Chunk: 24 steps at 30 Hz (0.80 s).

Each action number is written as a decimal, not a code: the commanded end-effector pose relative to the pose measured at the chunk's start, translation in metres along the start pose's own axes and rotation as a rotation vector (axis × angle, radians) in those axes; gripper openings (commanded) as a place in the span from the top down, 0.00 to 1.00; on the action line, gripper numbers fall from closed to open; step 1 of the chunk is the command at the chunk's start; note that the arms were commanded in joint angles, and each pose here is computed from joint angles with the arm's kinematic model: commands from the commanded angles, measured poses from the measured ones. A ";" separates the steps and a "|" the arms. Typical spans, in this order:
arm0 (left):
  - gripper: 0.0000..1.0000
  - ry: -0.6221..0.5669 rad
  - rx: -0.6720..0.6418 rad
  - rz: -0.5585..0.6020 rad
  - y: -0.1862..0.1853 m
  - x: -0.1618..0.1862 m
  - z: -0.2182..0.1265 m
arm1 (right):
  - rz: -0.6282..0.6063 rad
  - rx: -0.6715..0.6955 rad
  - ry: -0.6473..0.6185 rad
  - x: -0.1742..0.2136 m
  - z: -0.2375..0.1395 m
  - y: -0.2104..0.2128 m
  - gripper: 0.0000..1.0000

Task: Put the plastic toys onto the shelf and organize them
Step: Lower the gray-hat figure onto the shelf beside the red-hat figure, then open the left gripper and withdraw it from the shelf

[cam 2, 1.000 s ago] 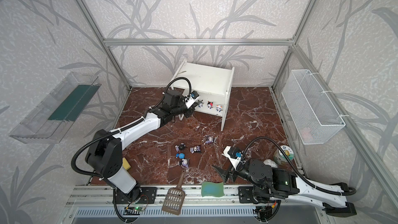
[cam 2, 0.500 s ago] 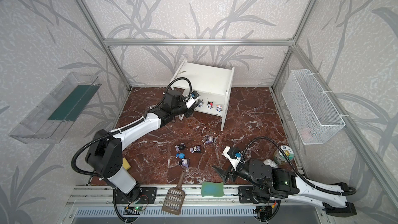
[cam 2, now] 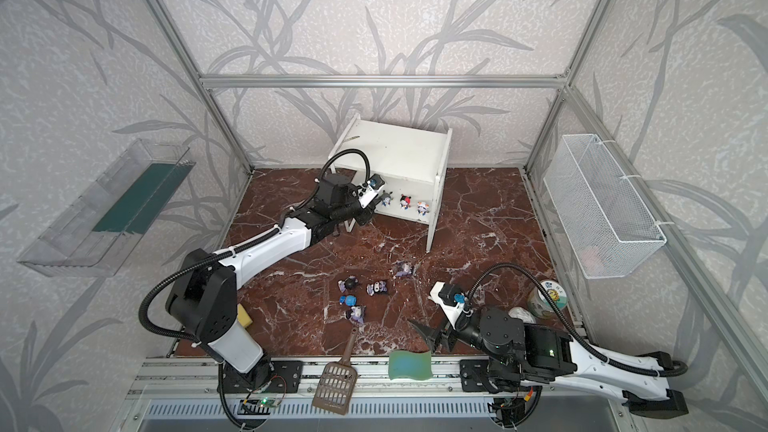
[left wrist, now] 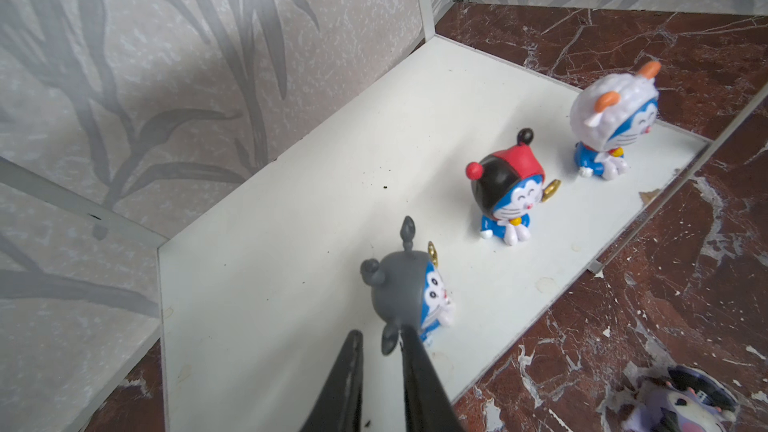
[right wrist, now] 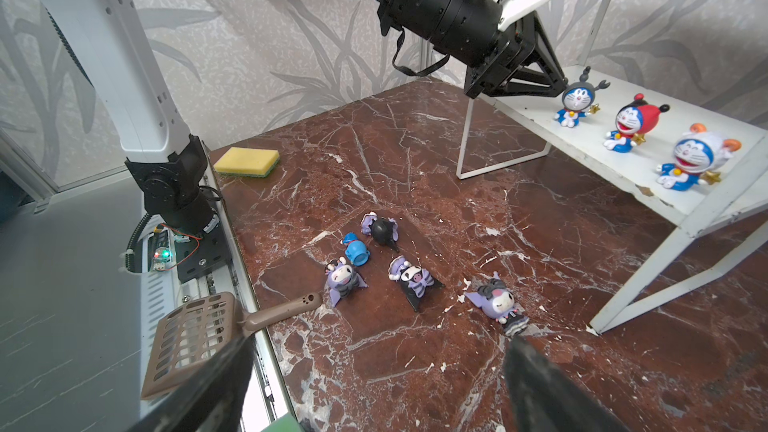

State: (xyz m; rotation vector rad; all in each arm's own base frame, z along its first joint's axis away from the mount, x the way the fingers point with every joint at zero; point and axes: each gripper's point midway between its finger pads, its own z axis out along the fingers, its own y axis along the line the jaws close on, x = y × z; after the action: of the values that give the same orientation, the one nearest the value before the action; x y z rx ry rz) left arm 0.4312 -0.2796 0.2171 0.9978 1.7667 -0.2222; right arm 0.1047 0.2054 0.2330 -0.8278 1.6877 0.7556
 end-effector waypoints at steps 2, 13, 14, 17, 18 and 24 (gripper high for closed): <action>0.80 -0.059 -0.071 -0.025 0.018 -0.015 0.000 | 0.016 -0.014 -0.014 -0.003 0.001 0.003 0.07; 0.78 -0.057 -0.082 -0.035 0.018 -0.012 0.000 | 0.015 -0.020 -0.010 -0.002 0.003 0.005 0.07; 0.77 -0.058 -0.082 -0.036 0.019 -0.012 0.000 | 0.016 -0.020 -0.010 -0.002 0.003 0.005 0.07; 0.74 -0.056 -0.081 -0.038 0.018 -0.011 -0.001 | 0.014 -0.021 -0.012 -0.002 0.003 0.005 0.07; 0.74 -0.055 -0.077 -0.040 0.017 -0.010 0.000 | 0.013 -0.021 -0.012 -0.002 0.003 0.005 0.07; 0.66 -0.061 -0.081 -0.051 0.016 -0.009 -0.005 | 0.012 -0.010 -0.011 -0.001 0.005 0.004 0.07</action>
State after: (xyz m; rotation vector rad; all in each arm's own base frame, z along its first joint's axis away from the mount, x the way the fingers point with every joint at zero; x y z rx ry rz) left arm 0.4384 -0.2752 0.2174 0.9321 1.7650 -0.2097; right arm 0.1037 0.2085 0.2302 -0.8414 1.6949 0.7573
